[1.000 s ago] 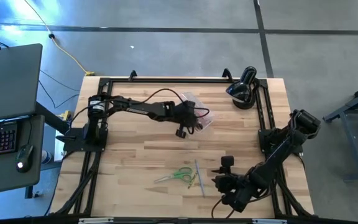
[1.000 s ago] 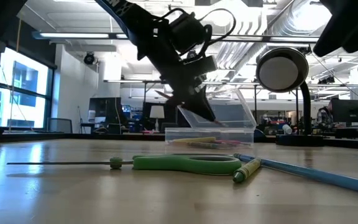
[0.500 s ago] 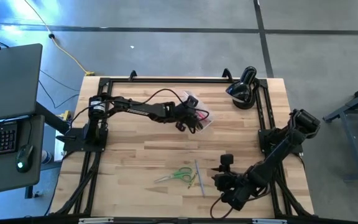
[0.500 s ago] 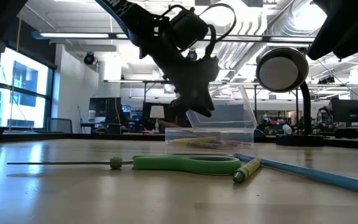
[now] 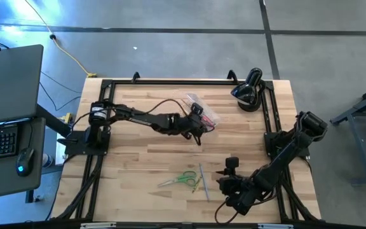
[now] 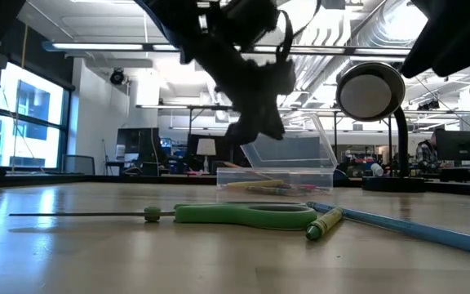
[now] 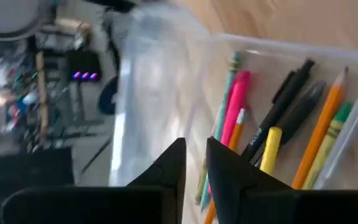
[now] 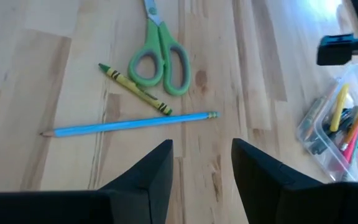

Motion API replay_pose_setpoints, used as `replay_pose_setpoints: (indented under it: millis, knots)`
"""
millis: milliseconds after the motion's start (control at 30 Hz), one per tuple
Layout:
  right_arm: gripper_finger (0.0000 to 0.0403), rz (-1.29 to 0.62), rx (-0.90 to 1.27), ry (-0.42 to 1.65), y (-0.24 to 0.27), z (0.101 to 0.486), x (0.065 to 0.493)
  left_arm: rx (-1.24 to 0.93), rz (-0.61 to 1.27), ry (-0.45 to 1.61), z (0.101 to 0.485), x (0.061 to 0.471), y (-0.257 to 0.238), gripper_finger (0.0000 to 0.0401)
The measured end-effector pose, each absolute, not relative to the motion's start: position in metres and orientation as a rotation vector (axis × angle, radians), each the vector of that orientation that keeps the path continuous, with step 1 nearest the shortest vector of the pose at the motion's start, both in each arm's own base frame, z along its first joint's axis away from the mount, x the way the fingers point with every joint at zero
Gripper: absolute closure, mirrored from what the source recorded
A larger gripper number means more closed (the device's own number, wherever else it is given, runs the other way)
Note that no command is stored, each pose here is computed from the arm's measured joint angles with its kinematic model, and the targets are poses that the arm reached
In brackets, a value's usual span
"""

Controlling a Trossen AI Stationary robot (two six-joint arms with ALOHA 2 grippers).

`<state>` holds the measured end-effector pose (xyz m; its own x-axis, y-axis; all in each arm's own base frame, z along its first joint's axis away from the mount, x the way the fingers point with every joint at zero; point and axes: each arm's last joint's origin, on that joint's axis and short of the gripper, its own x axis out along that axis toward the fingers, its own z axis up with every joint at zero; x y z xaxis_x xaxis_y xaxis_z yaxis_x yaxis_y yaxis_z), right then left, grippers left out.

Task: Pick & place school supplies into a supply box
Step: Put the blue pencil into the supply box

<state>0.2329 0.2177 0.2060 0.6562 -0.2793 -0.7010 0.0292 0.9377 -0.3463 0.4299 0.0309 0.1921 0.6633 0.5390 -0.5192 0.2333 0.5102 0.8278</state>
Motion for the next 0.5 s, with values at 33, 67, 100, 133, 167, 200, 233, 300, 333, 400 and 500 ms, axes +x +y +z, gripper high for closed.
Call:
replay_pose_setpoints:
  millis: [33,67,100,133,167,200,233,300,333,400,500]
  knots:
    - [0.0260,-0.183,-0.323,0.835,0.218,0.206,0.233,1.041,0.251,0.860,0.195,0.430,0.025,0.0312]
    - [0.0260,-0.190,-0.326,0.829,0.217,0.206,0.233,1.031,0.298,0.858,0.198,0.429,0.020,0.0315]
    - [0.0261,-0.198,-0.331,0.821,0.217,0.207,0.233,1.021,0.335,0.868,0.202,0.426,0.014,0.0318]
    - [0.0261,-0.212,-0.339,0.808,0.217,0.207,0.233,1.006,0.372,0.886,0.206,0.423,0.010,0.0321]
    - [0.0261,-0.230,-0.347,0.790,0.216,0.207,0.234,0.974,0.409,0.892,0.213,0.420,0.006,0.0324]
    - [0.0260,-0.256,-0.352,0.766,0.216,0.208,0.234,0.928,0.434,0.892,0.220,0.415,0.002,0.0327]
    - [0.0260,-0.284,-0.350,0.739,0.215,0.209,0.234,0.873,0.451,0.900,0.228,0.409,-0.002,0.0331]
    - [0.0261,-0.343,-0.324,0.682,0.214,0.210,0.235,0.723,0.477,0.905,0.243,0.393,-0.009,0.0338]
    - [0.0261,-0.370,-0.314,0.658,0.213,0.211,0.236,0.640,0.484,0.904,0.250,0.385,-0.012,0.0342]
    - [0.0261,-0.413,-0.288,0.622,0.212,0.212,0.237,0.485,0.508,0.922,0.265,0.365,-0.014,0.0350]
    - [0.0261,-0.455,-0.246,0.598,0.207,0.212,0.240,0.303,0.584,0.955,0.286,0.332,-0.015,0.0364]
